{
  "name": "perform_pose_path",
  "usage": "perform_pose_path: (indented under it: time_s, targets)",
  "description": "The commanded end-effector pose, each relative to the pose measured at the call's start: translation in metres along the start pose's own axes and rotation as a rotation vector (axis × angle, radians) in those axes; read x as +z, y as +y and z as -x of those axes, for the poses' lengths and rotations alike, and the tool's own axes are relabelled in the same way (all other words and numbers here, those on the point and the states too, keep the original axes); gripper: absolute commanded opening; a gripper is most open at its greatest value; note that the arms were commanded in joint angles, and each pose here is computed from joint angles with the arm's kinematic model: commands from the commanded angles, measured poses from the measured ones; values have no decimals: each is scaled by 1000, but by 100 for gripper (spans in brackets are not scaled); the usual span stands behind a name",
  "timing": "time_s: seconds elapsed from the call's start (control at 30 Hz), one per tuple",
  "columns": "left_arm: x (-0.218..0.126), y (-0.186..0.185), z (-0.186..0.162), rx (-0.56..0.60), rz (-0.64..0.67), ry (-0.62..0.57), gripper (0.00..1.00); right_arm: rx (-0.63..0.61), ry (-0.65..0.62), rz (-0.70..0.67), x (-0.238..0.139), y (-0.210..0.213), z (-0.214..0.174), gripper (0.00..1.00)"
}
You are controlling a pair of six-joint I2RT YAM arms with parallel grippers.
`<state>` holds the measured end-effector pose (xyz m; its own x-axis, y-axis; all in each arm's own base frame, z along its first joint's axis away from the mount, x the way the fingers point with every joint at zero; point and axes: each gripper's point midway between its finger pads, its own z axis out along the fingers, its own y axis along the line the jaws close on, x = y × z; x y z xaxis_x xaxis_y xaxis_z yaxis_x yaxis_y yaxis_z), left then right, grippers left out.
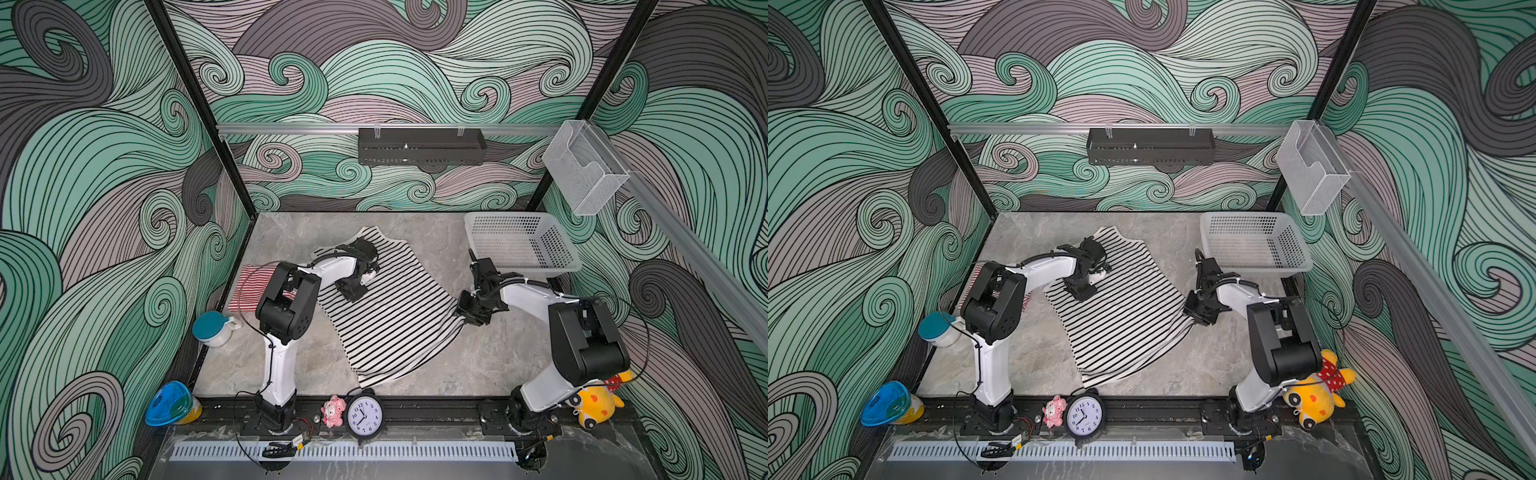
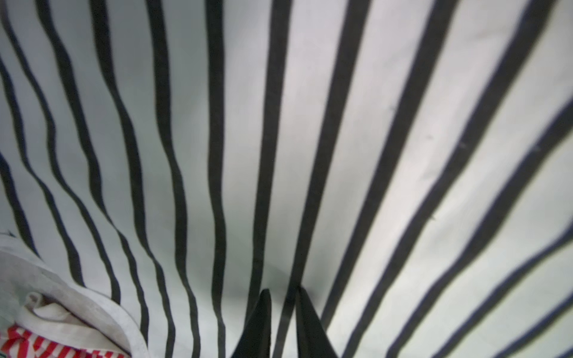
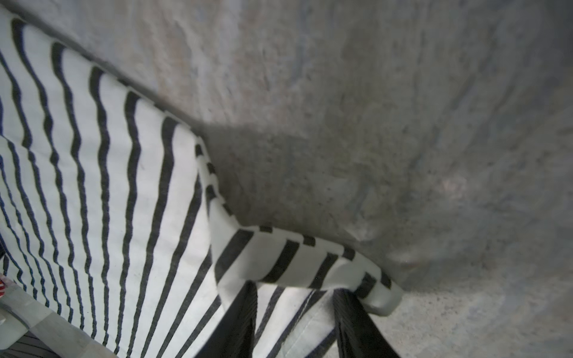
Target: Fold and stack the tank tops
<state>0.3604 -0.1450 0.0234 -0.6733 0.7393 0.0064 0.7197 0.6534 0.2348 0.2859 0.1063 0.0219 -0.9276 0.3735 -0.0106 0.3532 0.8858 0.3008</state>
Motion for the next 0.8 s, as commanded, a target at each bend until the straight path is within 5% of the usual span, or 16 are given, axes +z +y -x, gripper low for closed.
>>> perform_pose_path:
  time_s: [0.0, 0.17, 0.43, 0.77]
  targets:
    - [-32, 12, 11, -45, 35, -75, 20, -50, -55, -37, -24, 1, 4, 43]
    - [-47, 46, 42, -79, 118, -157, 22, -147, -109, -4, -45, 36, -21, 45]
    - [-21, 90, 83, -114, 163, -146, 22, -213, -12, 108, -1, 87, -83, 45]
    - [18, 99, 70, -137, 125, -58, 21, -253, 79, -5, 43, 68, -106, 45]
